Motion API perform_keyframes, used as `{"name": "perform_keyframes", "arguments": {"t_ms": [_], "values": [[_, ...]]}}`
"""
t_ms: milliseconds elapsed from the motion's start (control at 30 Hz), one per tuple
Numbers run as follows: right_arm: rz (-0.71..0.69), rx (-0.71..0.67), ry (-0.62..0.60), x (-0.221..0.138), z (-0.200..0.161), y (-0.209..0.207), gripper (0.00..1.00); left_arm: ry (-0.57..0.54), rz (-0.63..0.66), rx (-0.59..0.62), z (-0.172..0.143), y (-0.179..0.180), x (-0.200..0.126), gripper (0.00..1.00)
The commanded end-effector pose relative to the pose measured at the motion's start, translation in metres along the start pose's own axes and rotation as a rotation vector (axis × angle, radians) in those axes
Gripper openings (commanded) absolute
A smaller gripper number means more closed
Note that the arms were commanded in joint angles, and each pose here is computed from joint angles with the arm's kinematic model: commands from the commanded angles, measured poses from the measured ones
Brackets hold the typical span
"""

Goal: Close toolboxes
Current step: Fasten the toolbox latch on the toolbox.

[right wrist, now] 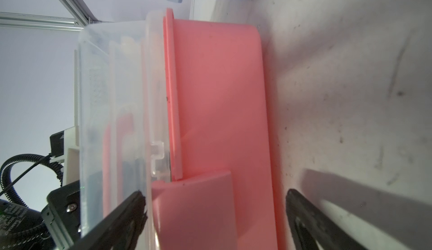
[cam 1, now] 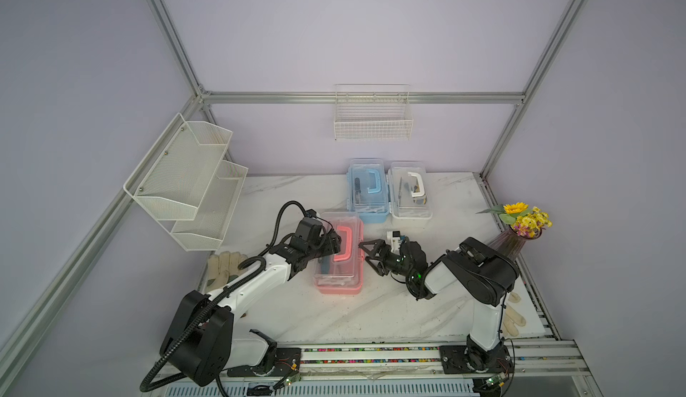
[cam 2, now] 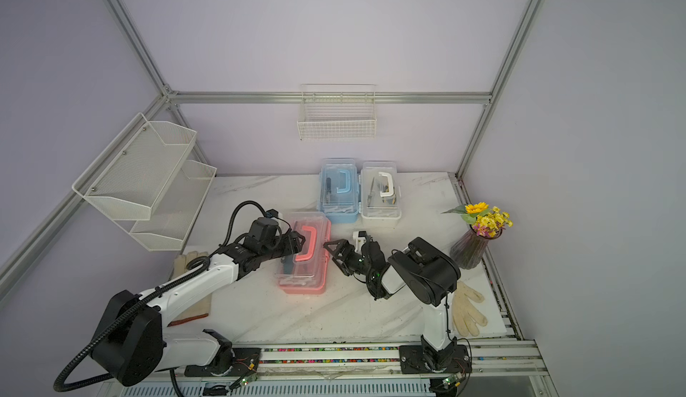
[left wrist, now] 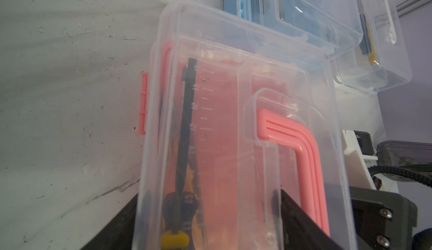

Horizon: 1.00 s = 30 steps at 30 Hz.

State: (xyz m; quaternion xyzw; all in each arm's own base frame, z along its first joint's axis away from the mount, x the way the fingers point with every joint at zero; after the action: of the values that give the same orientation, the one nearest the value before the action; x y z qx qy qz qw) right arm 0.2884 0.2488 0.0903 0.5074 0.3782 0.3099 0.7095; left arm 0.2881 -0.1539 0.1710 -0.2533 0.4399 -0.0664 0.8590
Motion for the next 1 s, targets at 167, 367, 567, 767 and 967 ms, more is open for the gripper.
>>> {"name": "perform_keyframes", "arguments": {"t_ms": [167, 367, 567, 767, 967], "values": [[0.036, -0.065, 0.031, 0.002, -0.003, 0.026, 0.82, 0.257, 0.108, 0.017, -0.048, 0.016, 0.022, 1.00], [0.018, -0.086, 0.022, -0.001, -0.001, 0.032, 0.67, 0.238, 0.074, 0.026, -0.044, 0.003, 0.017, 1.00], [0.039, -0.075, 0.023, 0.001, -0.002, 0.033, 0.50, 0.257, 0.097, 0.052, -0.050, -0.003, 0.022, 1.00], [0.039, -0.076, 0.023, 0.002, -0.002, 0.033, 0.28, 0.270, 0.127, 0.072, -0.055, -0.006, 0.027, 0.95], [0.045, -0.073, 0.033, 0.007, -0.004, 0.034, 0.16, 0.280, 0.125, 0.066, -0.058, -0.011, 0.029, 0.91]]}}
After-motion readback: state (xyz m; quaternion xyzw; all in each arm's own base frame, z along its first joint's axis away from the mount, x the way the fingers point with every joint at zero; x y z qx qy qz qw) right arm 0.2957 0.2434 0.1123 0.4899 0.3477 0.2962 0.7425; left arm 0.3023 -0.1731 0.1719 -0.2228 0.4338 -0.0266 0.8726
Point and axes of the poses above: each gripper's point midway between its finger pads, its own x axis out along the fingers, its own y axis along the line the jaws close on, z = x × y, the point moved 7 cm from there along -x, back along the fingers, and after that the axes turned 7 degrees about -x, right-handed, at the moved point
